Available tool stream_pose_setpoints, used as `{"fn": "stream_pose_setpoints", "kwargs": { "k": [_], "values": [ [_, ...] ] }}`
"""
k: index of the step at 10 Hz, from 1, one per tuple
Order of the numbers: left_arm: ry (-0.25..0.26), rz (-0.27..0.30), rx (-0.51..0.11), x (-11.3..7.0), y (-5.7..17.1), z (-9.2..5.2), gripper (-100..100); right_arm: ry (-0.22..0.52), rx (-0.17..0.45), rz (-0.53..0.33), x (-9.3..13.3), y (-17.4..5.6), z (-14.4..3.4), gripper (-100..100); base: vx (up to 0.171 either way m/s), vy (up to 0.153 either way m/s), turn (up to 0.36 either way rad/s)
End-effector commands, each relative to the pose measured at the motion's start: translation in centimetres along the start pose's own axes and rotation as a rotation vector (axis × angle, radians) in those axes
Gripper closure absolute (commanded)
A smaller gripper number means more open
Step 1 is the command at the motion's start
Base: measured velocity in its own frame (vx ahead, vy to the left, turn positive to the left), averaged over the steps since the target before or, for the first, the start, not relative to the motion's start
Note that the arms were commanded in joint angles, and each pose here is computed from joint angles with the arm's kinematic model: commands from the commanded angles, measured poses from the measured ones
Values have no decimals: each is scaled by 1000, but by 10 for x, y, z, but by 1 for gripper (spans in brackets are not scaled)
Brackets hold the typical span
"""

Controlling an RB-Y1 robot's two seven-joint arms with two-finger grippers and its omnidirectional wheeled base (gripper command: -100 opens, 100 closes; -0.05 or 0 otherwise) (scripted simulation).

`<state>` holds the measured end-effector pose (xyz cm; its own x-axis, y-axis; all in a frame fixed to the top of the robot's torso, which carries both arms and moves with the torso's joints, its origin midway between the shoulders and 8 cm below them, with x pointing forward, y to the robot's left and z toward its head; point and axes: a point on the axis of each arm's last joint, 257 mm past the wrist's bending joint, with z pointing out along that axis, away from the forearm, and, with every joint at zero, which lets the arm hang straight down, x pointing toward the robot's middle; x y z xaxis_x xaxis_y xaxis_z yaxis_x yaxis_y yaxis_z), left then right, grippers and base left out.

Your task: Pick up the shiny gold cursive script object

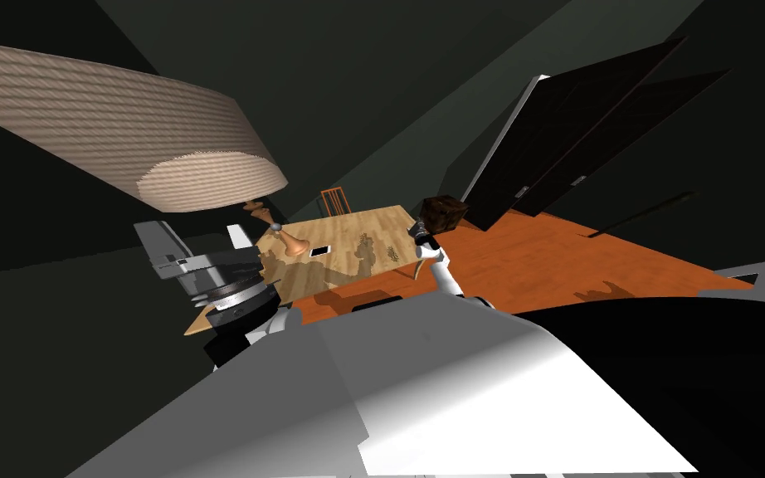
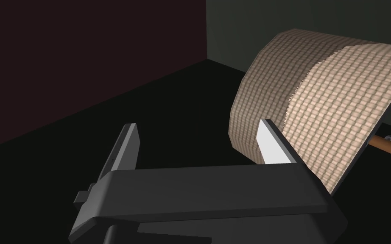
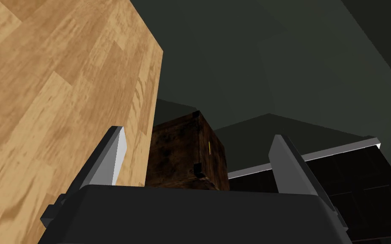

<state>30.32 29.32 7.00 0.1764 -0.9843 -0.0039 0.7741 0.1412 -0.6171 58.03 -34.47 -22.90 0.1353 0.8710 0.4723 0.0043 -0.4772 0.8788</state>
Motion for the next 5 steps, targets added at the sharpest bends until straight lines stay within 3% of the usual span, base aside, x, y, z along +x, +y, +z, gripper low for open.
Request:
{"fn": "stream_pose_setpoints", "kwargs": {
  "k": [1,2,4,5],
  "values": [
    [0,0,0,0,0,0,0,-28,40,29,-11,-15,4,-100,7,55,-21],
    [0,0,0,0,0,0,0,-40,61,81,-10,-16,14,-100,-3,51,-42],
    [0,0,0,0,0,0,0,-64,90,83,-21,-31,12,-100,-1,34,-13],
    [0,0,0,0,0,0,0,-88,124,137,-25,-40,19,-100,0,34,-38]
  ]
}}
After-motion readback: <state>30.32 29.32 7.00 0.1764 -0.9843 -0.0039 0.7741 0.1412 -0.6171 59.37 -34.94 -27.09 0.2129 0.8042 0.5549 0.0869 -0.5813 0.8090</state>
